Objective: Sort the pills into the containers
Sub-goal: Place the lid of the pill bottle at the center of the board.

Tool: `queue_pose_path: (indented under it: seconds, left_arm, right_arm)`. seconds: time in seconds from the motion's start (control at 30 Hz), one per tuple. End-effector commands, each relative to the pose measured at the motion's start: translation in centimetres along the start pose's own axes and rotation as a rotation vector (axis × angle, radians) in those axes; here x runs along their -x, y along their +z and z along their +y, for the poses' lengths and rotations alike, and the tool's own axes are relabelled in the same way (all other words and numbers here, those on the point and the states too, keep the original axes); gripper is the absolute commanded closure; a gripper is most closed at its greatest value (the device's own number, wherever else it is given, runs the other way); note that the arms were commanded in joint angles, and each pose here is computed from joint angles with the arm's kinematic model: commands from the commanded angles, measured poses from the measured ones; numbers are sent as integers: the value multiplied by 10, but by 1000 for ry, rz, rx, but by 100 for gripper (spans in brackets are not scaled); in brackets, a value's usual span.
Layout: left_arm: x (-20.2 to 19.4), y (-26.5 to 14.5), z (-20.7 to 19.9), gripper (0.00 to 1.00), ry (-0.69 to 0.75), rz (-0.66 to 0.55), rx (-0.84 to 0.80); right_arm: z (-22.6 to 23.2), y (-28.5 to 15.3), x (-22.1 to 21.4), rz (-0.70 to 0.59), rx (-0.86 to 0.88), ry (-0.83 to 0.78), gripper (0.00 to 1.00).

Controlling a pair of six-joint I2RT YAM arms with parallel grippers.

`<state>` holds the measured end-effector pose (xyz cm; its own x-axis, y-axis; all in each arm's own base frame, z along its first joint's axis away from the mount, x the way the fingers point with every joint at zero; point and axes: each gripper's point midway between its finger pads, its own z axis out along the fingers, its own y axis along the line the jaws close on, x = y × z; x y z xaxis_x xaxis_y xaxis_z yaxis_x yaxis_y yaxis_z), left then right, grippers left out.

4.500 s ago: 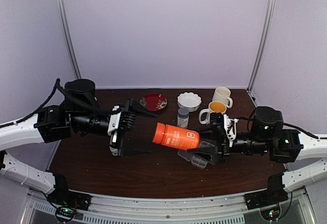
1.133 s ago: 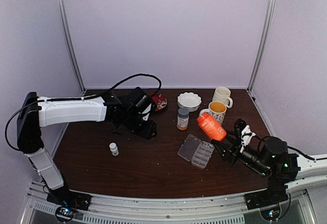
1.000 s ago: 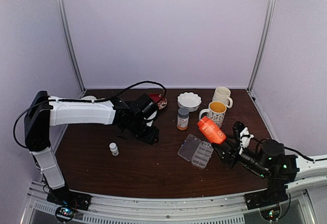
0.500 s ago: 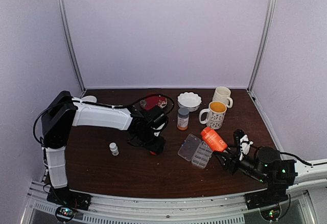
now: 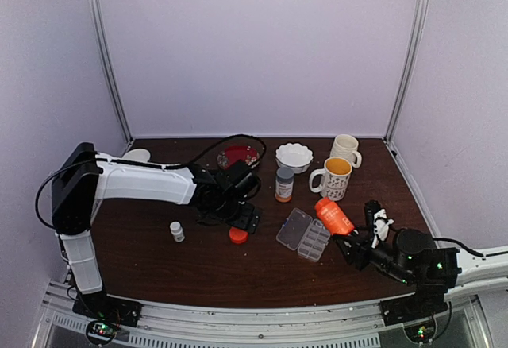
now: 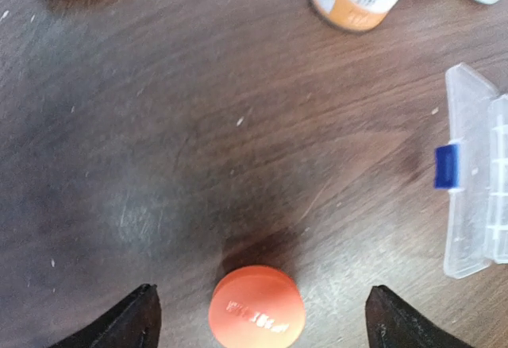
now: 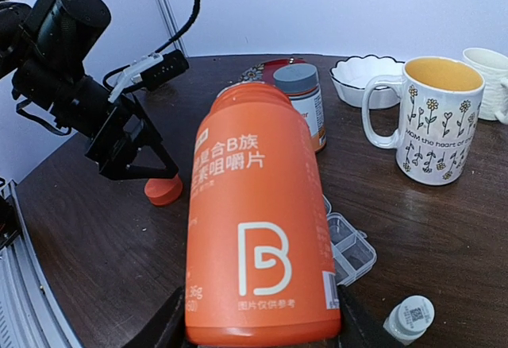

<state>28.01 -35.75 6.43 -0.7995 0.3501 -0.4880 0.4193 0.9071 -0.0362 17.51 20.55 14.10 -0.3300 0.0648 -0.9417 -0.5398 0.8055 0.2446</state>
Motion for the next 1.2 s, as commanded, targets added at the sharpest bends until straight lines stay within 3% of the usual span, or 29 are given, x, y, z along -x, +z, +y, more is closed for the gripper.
queue_pose_path:
  seconds: [0.0,0.13,0.27,0.63,0.87,1.17]
  left_arm:
    - [29,-10,-31,11,-27,-144,-204]
    - [37,-19,-62,22,32,-200,-377]
    - [41,-21,-85,26,106,-185,-469]
    - [38,5,-96,27,101,-135,-487]
    - [35,13,-103,32,89,-111,-511]
    - [27,27,-119,47,101,-38,-572]
  right_arm:
    - [-3,-2,13,-44,-21,104,100]
    - [-5,-2,10,-53,-12,113,100]
    - [-12,-1,11,-55,-66,90,100]
    - [-12,13,9,1,-146,52,100]
    - [-25,7,8,-31,-185,103,100]
    - [-25,4,6,-37,-165,112,100]
